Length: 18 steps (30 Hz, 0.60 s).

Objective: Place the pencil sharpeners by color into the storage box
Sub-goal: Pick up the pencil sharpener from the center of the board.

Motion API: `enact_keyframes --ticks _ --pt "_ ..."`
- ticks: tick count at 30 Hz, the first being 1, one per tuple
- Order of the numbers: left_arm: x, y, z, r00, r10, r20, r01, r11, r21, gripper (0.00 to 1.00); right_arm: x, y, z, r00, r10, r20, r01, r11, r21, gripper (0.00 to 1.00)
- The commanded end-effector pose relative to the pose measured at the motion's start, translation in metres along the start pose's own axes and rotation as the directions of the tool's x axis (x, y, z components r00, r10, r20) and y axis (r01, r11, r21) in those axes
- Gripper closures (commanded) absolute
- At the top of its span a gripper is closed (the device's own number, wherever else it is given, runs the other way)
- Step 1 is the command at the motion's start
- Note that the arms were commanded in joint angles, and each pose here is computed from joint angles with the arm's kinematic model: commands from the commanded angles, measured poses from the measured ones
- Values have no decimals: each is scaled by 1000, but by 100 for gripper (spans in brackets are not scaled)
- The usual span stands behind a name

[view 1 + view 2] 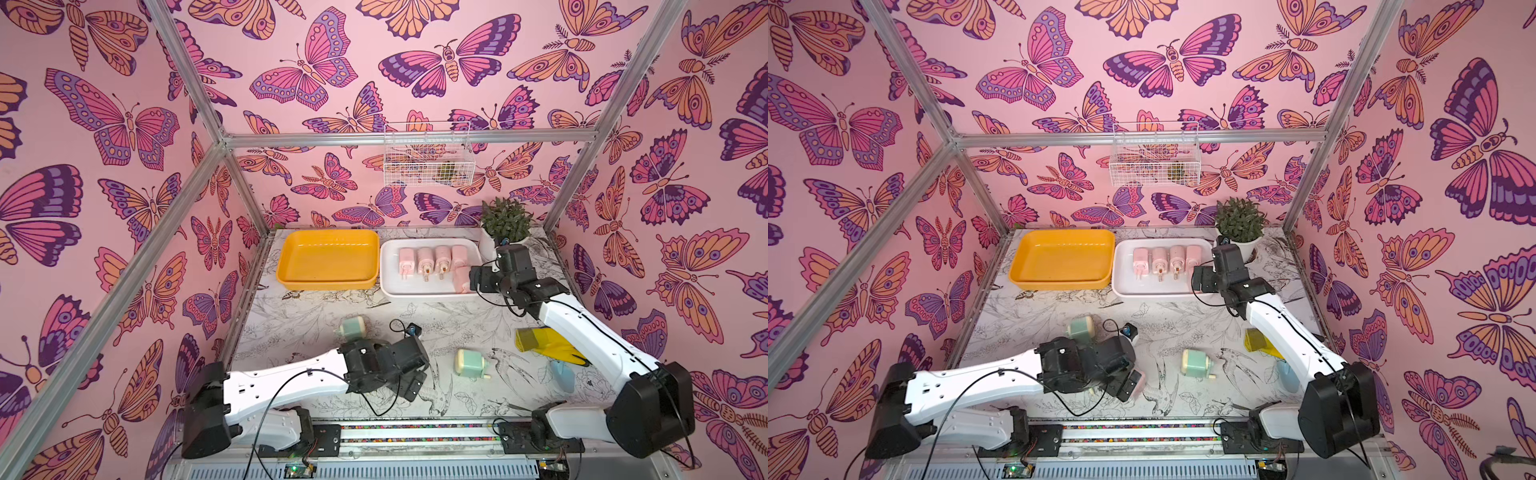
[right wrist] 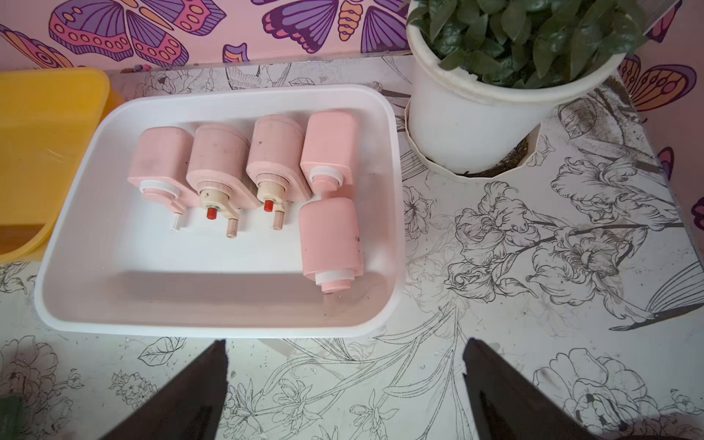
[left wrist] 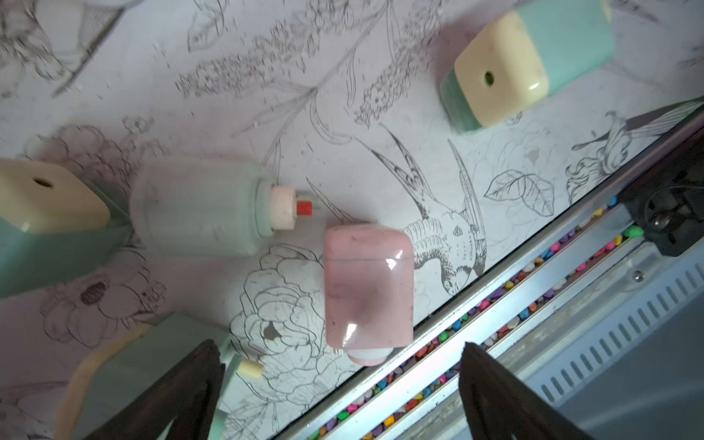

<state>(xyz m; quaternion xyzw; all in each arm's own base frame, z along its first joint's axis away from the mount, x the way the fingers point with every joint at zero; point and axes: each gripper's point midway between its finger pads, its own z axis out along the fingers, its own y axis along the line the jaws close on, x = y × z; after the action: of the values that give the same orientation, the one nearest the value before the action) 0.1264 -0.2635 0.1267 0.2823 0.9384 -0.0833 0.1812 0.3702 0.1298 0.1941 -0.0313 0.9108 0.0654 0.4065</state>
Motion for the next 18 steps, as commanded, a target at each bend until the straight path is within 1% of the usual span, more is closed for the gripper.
enact_keyframes --ticks 1,4,7,14,16,18 --pt "10 -3 12 993 -54 -103 49 998 -50 6 -12 0 -3 997 41 62 -41 999 -7 1" --pt "8 -12 28 988 -26 -154 13 996 -89 11 -8 -8 -3 998 37 55 -38 999 35 1" --pt "11 -12 41 981 -39 -190 11 989 -145 17 -5 -17 -5 998 29 55 -33 996 83 1" --pt "19 -9 54 967 -62 -248 10 979 -203 21 -3 -22 -10 995 22 95 -31 995 91 1" --pt "22 -7 55 964 -83 -253 28 976 -214 26 -3 -22 -10 996 20 93 -28 995 94 1" --pt "25 -6 56 962 -83 -260 26 976 -215 27 -3 -22 -9 996 19 91 -27 995 95 1"
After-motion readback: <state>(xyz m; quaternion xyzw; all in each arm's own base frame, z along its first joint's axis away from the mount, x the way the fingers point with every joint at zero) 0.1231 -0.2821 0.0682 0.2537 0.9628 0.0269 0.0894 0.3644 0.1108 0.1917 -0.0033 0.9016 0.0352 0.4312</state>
